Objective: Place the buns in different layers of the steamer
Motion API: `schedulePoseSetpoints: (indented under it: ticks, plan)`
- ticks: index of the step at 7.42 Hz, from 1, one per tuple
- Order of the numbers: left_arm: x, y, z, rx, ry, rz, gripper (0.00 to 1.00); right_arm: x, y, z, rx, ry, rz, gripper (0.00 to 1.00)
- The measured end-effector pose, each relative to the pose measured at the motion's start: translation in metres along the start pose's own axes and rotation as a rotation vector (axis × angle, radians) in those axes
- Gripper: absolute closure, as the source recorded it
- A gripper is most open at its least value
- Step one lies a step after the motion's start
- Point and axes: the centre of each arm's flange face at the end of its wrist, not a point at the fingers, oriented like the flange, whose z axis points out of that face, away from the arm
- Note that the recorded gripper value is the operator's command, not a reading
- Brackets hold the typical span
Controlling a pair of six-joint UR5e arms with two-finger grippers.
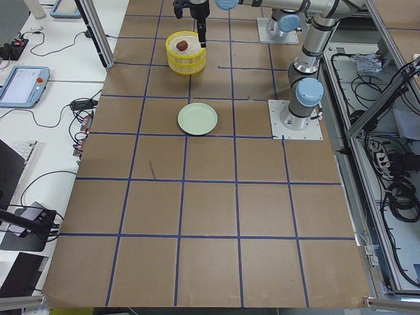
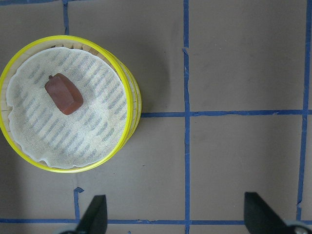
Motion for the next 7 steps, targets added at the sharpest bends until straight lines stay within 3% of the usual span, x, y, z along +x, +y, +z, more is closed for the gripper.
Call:
schedulePoseSetpoints:
  ticks: [7]
  plan:
    - [0.001, -0.008, 0.014, -0.019, 0.002, 0.001, 0.00, 0.001, 0.001, 0.000, -0.005, 0.006, -0.011, 0.00]
